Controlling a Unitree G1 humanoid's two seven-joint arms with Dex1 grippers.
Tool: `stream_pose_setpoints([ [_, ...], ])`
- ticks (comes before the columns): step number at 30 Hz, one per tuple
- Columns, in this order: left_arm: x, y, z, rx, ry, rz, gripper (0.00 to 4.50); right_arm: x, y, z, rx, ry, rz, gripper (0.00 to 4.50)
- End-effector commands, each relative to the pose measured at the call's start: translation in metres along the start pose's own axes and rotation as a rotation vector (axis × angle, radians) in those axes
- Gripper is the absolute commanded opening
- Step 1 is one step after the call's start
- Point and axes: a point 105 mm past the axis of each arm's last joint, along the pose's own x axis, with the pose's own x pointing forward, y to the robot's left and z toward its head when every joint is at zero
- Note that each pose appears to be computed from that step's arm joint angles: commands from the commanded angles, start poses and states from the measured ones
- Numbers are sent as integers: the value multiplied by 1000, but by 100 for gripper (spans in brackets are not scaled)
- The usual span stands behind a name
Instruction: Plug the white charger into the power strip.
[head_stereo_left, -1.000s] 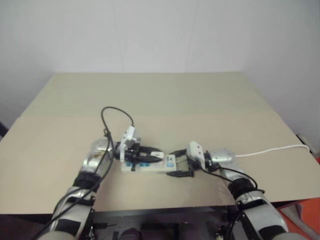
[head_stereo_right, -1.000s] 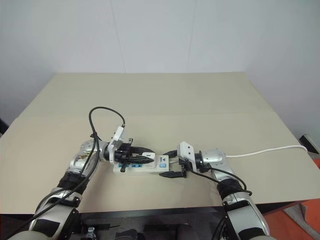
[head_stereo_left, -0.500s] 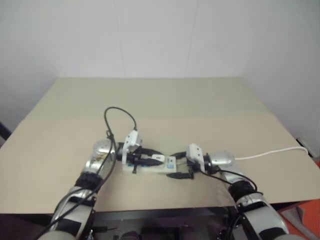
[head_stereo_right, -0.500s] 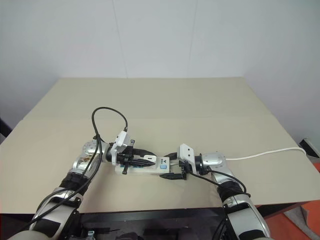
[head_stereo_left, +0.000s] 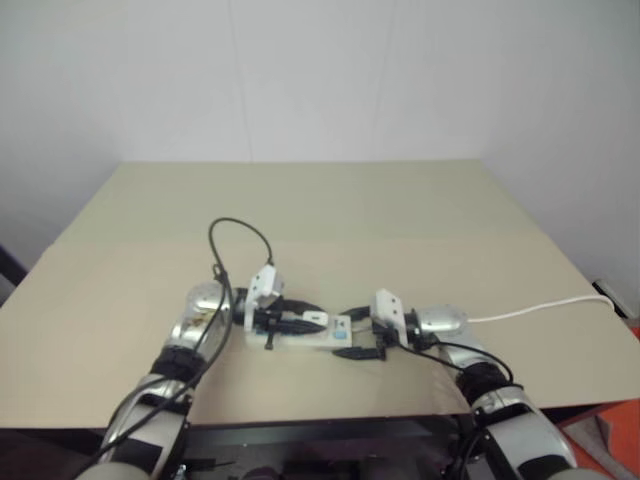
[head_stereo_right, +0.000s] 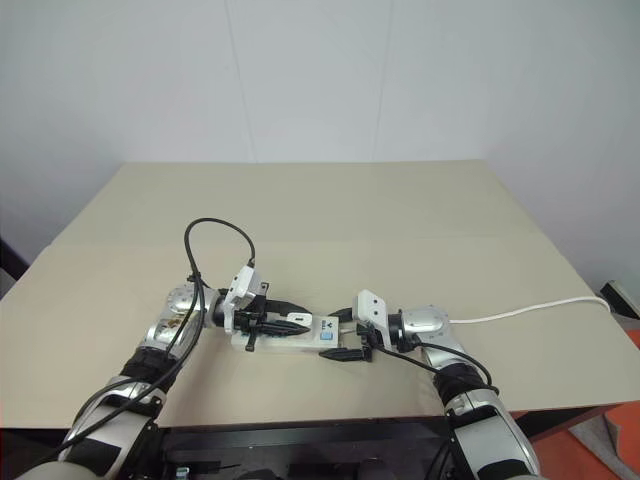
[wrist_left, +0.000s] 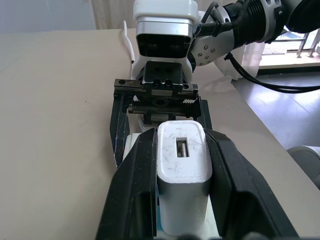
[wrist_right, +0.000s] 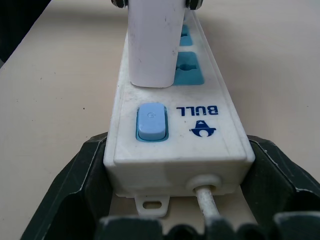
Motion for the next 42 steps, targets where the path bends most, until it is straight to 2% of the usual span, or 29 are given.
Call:
stream_pose_setpoints([
  [1, -19, -17, -64, -226, 215, 40, 103, -2, 8, -8, -11, 42, 37, 340],
  [9, -19, -11, -54, -223, 156, 56, 103, -2, 7, -8, -16, 45, 35, 340],
  [20, -23, -12, -34, -138, 60, 29, 445, -1, 7, -8, -16, 45, 36, 340],
  [24, -35, -11, -22, -110, 74, 20, 448, -1, 7, -8, -16, 44, 35, 340],
  [28, -66, -5, 9, -57, 64, 46, 448, -3, 5, -8, -28, 50, 20, 340],
  [34, -104, -1, 36, 16, 67, 144, 448, -9, -3, 1, 6, 10, -8, 340],
  [37, -114, -5, 44, 27, 62, 172, 450, -15, -5, 8, 2, 1, -2, 442],
  [42, -122, -19, 39, -16, 132, 168, 450, -36, -4, 28, -43, -31, -1, 447],
])
